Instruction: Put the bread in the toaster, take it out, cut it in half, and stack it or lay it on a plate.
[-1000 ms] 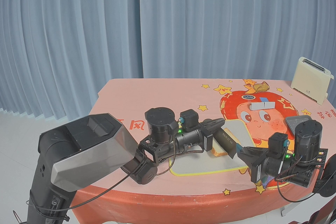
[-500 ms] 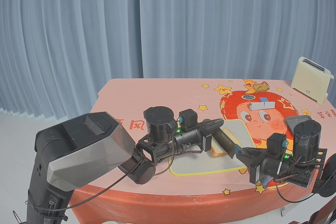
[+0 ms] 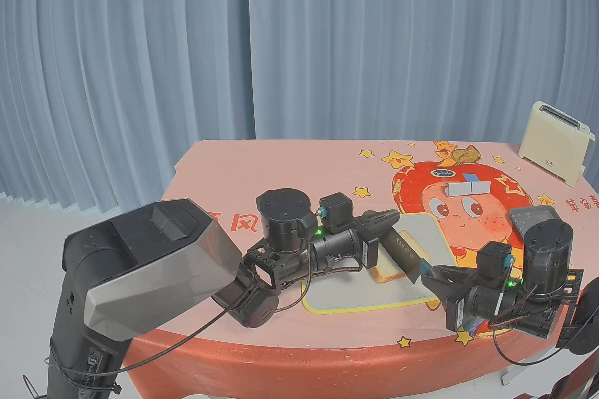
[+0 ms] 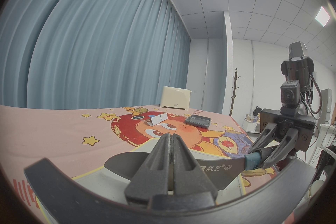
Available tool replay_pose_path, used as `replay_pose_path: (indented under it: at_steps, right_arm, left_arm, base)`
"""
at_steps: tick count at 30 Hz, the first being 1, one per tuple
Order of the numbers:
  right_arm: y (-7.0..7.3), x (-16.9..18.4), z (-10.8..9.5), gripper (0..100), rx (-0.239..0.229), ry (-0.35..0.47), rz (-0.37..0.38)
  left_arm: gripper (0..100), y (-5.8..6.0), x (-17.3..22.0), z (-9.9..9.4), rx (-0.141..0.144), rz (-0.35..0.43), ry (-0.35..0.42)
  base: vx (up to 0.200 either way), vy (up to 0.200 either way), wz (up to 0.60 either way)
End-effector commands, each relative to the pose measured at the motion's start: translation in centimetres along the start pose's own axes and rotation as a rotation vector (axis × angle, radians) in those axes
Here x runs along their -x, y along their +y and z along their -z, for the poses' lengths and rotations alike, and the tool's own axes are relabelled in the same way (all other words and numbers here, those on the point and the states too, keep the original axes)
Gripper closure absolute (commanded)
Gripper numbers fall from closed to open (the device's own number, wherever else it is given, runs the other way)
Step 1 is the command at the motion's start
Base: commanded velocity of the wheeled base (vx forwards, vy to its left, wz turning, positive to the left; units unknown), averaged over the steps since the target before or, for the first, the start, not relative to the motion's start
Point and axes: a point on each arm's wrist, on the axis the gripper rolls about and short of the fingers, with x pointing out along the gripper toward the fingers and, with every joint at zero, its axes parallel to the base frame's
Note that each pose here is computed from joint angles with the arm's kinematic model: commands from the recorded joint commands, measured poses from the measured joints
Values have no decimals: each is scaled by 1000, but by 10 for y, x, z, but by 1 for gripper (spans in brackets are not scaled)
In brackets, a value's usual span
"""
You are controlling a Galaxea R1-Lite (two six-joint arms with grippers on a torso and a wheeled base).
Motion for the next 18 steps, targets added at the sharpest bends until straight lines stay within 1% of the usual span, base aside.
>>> replay_pose_path:
  at_steps: [1,5,7,15,18]
  right_arm:
    - [1,0,0,100,3,6,-4]
    - [1,0,-5,100,-1,-19,-4]
    - [1,-1,-10,100,-4,-37,-6]
    - [1,-2,-11,100,-6,-37,-6]
    - [1,-2,-13,100,-9,-44,-4]
  left_arm:
    - [100,-3,1,-11,-11,7,-23]
    - [100,-3,1,-15,-14,6,-31]
    - [100,-1,2,-15,-13,0,-31]
    - [100,2,3,-7,-5,-6,-11]
    - [100,7,4,-3,0,-17,-4]
  base:
    - [0,0,0]
    - [0,0,0]
    - [0,0,0]
    - [0,0,0]
    - [0,0,0]
